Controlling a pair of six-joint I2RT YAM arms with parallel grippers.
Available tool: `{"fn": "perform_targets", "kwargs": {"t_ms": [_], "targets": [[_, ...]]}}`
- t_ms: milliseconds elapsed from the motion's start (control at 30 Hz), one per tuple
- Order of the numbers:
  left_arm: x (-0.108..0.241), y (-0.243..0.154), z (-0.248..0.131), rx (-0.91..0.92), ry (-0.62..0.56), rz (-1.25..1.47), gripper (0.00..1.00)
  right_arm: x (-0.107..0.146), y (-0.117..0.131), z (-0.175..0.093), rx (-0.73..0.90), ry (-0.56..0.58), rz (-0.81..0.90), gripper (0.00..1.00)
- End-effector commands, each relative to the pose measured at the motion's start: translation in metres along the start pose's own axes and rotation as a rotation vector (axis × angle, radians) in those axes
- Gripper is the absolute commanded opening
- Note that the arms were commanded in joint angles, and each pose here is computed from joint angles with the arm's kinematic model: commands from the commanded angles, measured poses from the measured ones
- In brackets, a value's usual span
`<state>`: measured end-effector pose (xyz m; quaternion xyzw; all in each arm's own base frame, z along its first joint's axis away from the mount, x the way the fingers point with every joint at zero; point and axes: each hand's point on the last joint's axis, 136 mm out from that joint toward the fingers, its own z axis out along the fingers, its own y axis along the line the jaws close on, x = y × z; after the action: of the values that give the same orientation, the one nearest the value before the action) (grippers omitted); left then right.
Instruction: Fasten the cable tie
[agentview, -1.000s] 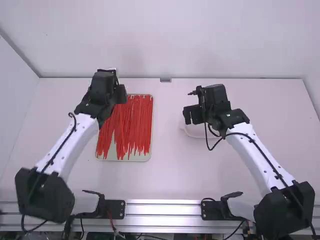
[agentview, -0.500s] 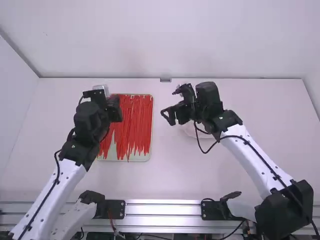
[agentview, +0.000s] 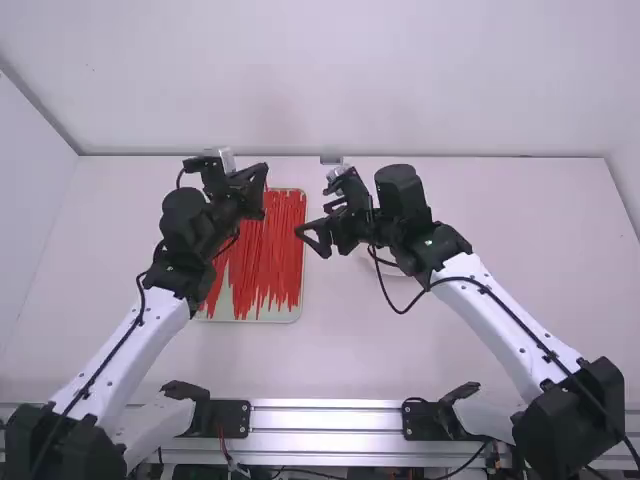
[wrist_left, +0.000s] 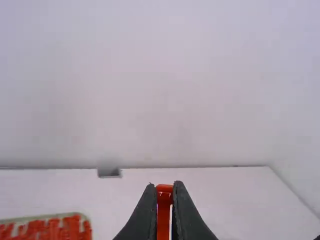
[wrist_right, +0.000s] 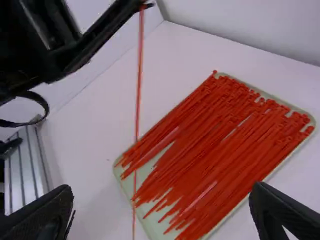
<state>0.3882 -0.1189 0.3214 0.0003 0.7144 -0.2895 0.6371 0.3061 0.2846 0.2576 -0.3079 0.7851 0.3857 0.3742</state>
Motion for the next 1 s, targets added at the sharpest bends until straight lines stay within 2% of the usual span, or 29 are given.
{"fn": "perform_targets", "kwargs": {"t_ms": [0, 233, 500, 767, 967], "targets": [[0.007, -0.015, 0.006, 0.096, 0.025, -0.062, 0.02, -0.017, -0.008, -0.002, 0.076, -0.045, 0.034, 0.95], [0.000, -0.033, 0.022, 0.198, 0.034, -0.103, 0.02, -0.028, -0.009, -0.002, 0.097, -0.090, 0.022, 0.97], [-0.009, -0.075, 0.036, 0.283, 0.050, -0.104, 0.02, -0.032, -0.011, 0.002, 0.094, -0.106, 0.014, 0.90], [-0.012, -0.084, 0.038, 0.274, 0.044, -0.110, 0.02, -0.036, -0.020, 0.000, 0.143, -0.128, 0.047, 0.77], [-0.015, -0.087, 0.037, 0.298, 0.042, -0.129, 0.02, -0.038, -0.020, 0.000, 0.143, -0.136, 0.043, 0.56]]}}
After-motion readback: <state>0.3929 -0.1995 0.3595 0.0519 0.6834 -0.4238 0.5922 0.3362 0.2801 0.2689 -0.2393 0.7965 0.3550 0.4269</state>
